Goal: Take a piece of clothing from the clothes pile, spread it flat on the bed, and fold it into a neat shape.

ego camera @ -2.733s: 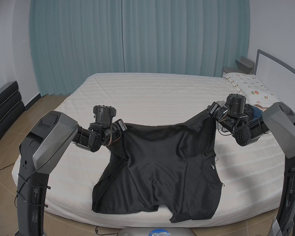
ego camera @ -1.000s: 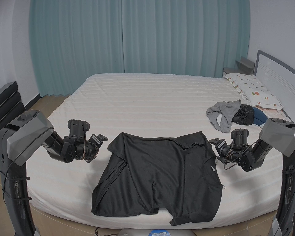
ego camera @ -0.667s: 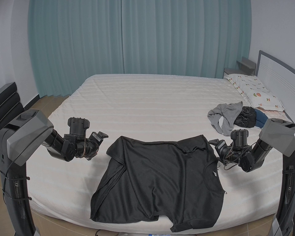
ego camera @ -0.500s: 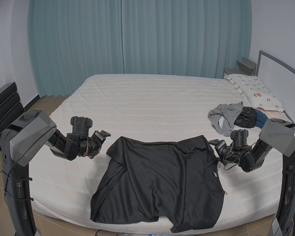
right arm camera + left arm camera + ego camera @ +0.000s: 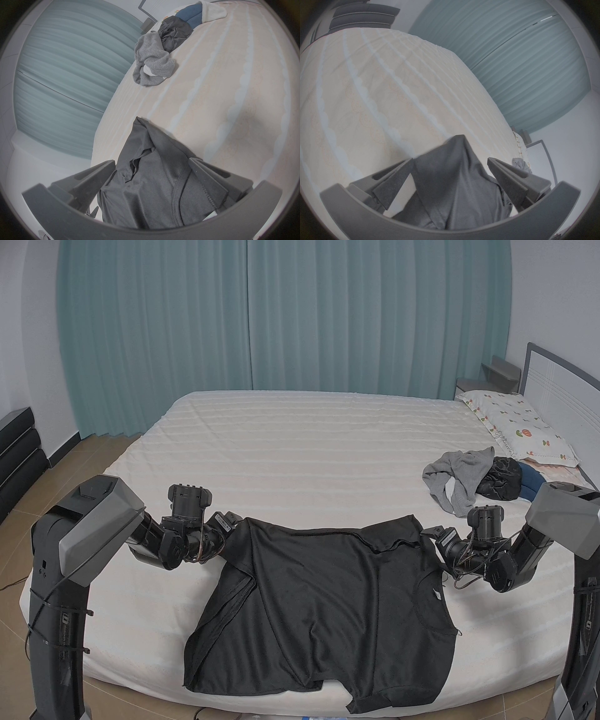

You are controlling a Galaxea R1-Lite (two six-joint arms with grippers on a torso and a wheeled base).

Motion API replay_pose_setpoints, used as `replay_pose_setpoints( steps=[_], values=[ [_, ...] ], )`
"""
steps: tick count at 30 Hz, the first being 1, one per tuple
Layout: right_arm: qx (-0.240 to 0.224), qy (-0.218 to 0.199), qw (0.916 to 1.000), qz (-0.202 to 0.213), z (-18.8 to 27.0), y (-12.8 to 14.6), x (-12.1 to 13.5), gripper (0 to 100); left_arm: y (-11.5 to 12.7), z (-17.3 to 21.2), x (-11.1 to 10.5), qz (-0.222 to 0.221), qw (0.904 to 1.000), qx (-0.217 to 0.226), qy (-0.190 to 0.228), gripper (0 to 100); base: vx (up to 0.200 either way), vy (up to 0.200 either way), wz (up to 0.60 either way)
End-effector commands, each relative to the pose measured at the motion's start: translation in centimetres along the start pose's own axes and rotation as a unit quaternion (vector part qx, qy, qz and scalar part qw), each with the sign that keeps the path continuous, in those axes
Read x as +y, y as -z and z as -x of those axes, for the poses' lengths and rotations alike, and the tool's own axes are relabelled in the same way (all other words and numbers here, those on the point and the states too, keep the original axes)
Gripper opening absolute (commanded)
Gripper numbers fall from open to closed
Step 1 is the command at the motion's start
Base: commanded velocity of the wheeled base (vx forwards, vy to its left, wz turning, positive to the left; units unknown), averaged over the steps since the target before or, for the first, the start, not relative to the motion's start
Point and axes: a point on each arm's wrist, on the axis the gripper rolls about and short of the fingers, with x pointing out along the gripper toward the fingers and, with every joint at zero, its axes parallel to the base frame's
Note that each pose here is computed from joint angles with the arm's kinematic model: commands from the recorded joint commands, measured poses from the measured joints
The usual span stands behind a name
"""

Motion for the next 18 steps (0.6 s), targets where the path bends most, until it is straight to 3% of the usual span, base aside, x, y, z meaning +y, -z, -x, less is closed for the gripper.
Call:
replay_pose_setpoints(
  steps=[1,13,14,18],
  values=[
    [0.004,0.0,1.0,0.002,-0.04,0.32,0.08,100,0.8,-1.14,1.07,-0.002,0.9999,0.009,-0.012,100,0.0,0.0,0.0],
    [0.006,0.001,1.0,0.002,-0.18,0.45,-0.04,100,1.1,-1.28,1.37,-0.013,0.9997,0.012,-0.016,100,0.0,0.0,0.0],
    [0.006,0.001,1.0,0.002,-0.18,0.45,-0.04,100,1.1,-1.28,1.37,-0.013,0.9997,0.012,-0.016,0,0.0,0.0,0.0],
    [0.005,0.001,1.0,0.002,-0.19,0.42,-0.01,100,1.05,-1.43,1.23,-0.013,0.9998,0.004,-0.017,0,0.0,0.0,0.0]
  ],
)
